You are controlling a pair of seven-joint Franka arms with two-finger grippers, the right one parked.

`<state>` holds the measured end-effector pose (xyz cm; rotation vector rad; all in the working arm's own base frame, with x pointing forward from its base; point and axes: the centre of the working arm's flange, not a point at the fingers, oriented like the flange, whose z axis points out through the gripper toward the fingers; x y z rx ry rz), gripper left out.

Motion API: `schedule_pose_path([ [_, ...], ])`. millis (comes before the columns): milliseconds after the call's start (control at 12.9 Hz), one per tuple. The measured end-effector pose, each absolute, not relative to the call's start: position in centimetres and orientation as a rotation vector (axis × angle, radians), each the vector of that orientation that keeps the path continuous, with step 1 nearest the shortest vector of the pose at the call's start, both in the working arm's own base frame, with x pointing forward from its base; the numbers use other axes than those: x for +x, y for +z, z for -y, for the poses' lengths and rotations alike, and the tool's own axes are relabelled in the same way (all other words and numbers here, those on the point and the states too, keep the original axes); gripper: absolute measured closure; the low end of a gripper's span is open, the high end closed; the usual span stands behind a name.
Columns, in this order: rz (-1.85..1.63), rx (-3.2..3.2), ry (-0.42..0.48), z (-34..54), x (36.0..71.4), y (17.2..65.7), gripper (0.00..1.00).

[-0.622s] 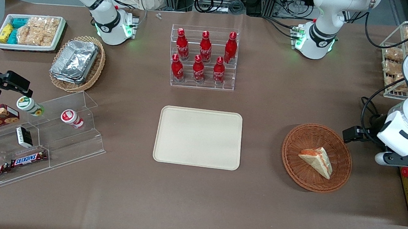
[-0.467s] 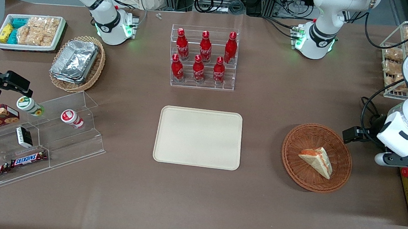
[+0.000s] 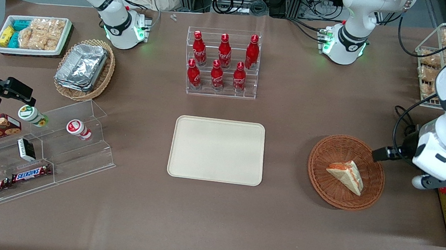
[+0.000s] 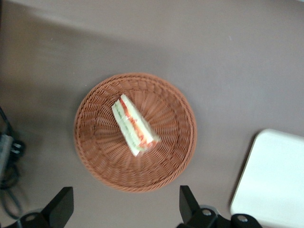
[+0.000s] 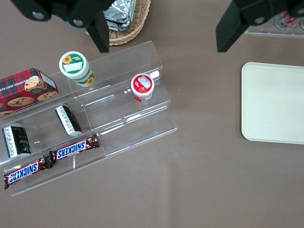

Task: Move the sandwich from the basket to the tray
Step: 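Move the left gripper over the wicker basket toward the sandwich, then lower the left gripper and close it on the triangular sandwich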

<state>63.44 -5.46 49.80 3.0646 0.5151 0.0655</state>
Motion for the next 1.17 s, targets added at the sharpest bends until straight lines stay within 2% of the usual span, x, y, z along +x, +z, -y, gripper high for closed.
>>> schedule_pose_path([
  [156, -0.786, 2.991, 0.093, 5.6, 63.9, 46.1, 0.00],
  [622, -1.167, 2.971, 0.012, 5.3, 64.9, 33.1, 0.00],
  [1167, -1.225, 2.958, -0.036, 5.5, 64.9, 30.2, 0.00],
])
